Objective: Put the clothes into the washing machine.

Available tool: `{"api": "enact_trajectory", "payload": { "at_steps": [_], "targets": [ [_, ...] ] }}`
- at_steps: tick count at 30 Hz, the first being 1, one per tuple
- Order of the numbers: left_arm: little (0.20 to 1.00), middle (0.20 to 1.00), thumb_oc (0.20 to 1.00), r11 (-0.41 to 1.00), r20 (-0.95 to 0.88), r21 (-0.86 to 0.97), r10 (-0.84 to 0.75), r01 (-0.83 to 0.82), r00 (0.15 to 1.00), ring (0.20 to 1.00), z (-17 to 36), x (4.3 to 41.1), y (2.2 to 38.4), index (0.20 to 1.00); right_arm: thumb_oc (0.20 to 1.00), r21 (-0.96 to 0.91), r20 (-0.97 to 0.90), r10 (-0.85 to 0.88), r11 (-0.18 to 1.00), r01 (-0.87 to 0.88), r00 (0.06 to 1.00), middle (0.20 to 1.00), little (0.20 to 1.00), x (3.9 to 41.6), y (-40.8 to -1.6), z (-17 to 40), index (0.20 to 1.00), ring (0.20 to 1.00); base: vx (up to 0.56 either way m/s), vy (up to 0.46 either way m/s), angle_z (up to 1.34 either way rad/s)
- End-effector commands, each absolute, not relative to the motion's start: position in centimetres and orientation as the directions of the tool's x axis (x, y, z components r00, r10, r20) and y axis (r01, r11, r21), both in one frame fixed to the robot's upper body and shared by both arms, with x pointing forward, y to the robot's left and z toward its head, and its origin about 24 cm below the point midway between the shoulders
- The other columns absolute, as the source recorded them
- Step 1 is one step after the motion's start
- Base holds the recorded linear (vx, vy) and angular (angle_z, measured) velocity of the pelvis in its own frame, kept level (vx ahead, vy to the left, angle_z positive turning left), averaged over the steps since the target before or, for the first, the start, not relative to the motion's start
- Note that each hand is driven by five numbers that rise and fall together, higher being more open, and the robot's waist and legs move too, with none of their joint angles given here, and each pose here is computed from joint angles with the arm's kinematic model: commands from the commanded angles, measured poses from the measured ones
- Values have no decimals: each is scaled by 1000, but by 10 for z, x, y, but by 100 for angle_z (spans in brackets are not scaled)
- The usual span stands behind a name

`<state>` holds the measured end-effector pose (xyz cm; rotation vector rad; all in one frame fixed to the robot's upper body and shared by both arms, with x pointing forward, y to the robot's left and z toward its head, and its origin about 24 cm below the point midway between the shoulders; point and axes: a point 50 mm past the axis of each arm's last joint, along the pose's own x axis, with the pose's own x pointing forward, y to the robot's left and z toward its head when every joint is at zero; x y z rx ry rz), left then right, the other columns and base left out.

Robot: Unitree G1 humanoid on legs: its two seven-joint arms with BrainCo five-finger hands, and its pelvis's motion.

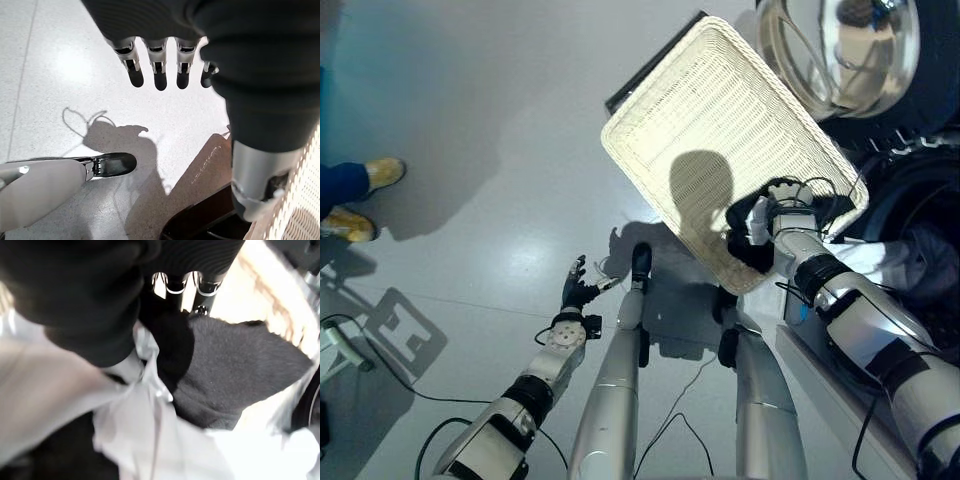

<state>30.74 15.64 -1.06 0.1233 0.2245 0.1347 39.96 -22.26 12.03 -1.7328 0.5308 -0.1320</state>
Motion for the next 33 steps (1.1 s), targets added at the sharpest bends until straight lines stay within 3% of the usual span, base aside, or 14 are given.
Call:
{"api": "enact_trajectory", "payload": {
  "at_steps": [1, 7, 11, 13, 15, 19, 23, 27, 33],
  "targets": [
    [1000, 1000, 1000, 984, -158, 141, 133, -111, 978, 1000, 2, 319, 148, 1000, 200, -861, -440, -512, 8, -508, 738, 200, 200, 364, -254, 53, 200, 200, -1, 2, 11],
    [1000, 1000, 1000, 984, -165, 143, 128, -104, 978, 1000, 0, 317, 144, 1000, 200, -931, -346, -527, 90, -354, 776, 200, 200, 369, -264, 66, 200, 200, 4, -19, 10],
    [1000, 1000, 1000, 983, -158, 148, 135, -112, 978, 1000, 1, 318, 148, 1000, 200, -958, -273, -517, 225, -178, 811, 200, 200, 373, -272, 78, 200, 200, -4, -16, 0],
    [1000, 1000, 1000, 981, -155, 154, 139, -115, 978, 1000, 3, 318, 149, 1000, 200, -916, -308, -485, 384, -116, 819, 200, 200, 374, -272, 78, 200, 200, -9, -43, -2],
    [1000, 1000, 1000, 980, -152, 159, 146, -122, 978, 1000, 7, 320, 153, 1000, 200, -760, -363, -399, 650, -20, 842, 200, 200, 378, -266, 80, 200, 200, -11, -43, -2],
    [1000, 1000, 1000, 972, -156, 179, 184, -155, 970, 1000, 10, 319, 170, 1000, 200, -329, -342, -205, 940, 87, 917, 200, 200, 384, -250, 90, 200, 200, -12, -27, -1],
    [1000, 1000, 1000, 963, -166, 189, 224, -192, 960, 1000, 5, 311, 178, 1000, 200, -16, -238, -110, 994, 110, 965, 200, 200, 383, -237, 104, 200, 200, -11, 0, -6],
    [1000, 1000, 1000, 950, -180, 184, 284, -251, 942, 1000, -8, 297, 191, 1000, 200, 436, -40, -61, 897, 72, 997, 200, 200, 368, -230, 116, 200, 200, -43, 28, -20],
    [1000, 1000, 1000, 941, -185, 176, 320, -289, 929, 1000, -16, 289, 201, 1000, 200, 652, 138, -129, 759, 8, 982, 200, 200, 353, -246, 124, 200, 200, -37, 38, -32]
  ]
}}
